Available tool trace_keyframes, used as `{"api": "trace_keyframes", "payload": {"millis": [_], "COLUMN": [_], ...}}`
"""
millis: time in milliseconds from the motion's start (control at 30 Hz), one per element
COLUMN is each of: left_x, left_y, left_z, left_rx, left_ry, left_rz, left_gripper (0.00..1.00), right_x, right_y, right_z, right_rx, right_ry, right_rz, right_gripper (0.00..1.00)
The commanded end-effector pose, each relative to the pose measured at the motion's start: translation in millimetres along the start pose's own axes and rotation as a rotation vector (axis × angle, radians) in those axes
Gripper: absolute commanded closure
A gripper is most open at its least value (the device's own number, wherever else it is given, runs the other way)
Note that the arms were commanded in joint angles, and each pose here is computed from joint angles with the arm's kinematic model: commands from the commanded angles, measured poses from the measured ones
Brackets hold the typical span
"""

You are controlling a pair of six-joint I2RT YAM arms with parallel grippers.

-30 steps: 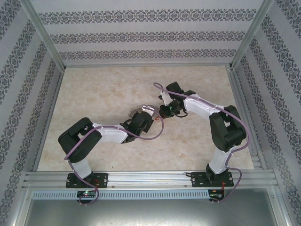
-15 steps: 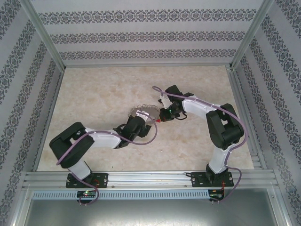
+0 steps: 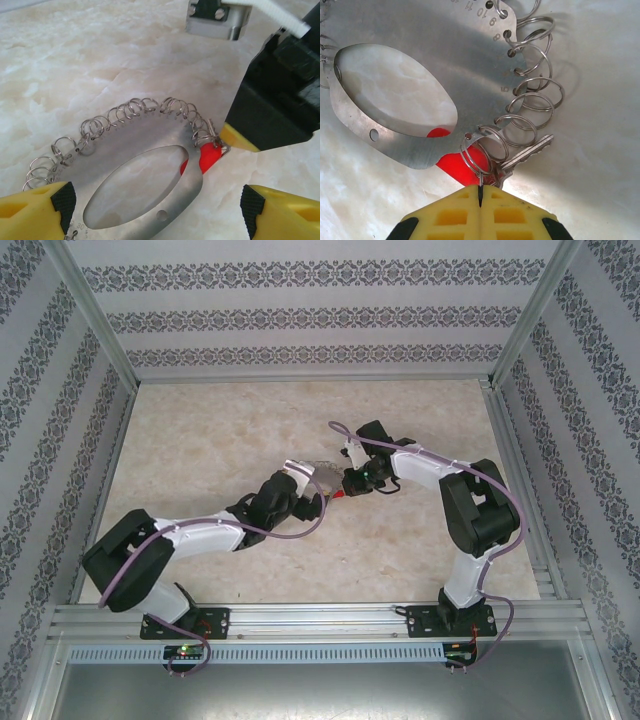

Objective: Put the keys on the keyring

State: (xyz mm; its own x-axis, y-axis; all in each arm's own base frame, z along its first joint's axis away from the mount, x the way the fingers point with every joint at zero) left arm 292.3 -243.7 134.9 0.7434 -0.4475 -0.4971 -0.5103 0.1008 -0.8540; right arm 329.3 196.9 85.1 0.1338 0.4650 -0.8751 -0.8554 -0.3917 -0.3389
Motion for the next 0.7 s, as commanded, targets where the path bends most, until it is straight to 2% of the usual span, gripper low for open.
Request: {"api": "trace_keyframes", "payload": {"millis": [0,233,367,533,667], "left_x": [11.8,35.8,45.0,58.4,70.7], "left_y": [-2.1,-1.6,-5.4,-10.1,-10.6], "left_z": [-0.9,12.4,2.1,-11.6,-16.2], "left_rx": [0.001,-0.055,-0.008,0.045,0.058], "left_ry": [0.065,0.220,0.319,0.423,0.478], "left_rz": [-0.002,0.073,0.152,0.241,0.294], "left_gripper": [0.15,0.23,0.31,0.34,0.39], "right_x": [-8.7,-3.1,-2.2,-0.6,0.7], "right_y": [-2.9,2.4,1.1,1.4,1.9], "right_z": [-4.2,-17.4,-17.2,-17.6,-18.3], "right_rx": [0.006,0.061,0.068,0.080,0.098], "right_ry": [0.025,0.032,0.026,0.025,0.024], "right_rz": [-0.022,-0.021,-0.024,-0.020,-0.020], "right_gripper": [1.00,1.00,1.00,1.00,1.00]}}
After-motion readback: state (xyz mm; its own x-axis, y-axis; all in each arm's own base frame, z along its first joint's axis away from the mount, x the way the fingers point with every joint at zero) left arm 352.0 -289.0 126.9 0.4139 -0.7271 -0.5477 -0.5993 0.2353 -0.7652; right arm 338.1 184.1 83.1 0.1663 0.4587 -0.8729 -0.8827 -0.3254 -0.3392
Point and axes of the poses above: each hand's point on the last joint's axis, 136 mm out from that joint toward the fingers, its own x axis out along the fingers, its own z axis along the line the jaws close on, y = z × x, the point moved 5 cm from there along -x, back along the fingers, and after that the axes turned 8 degrees about -x, right-handed, at the moved point
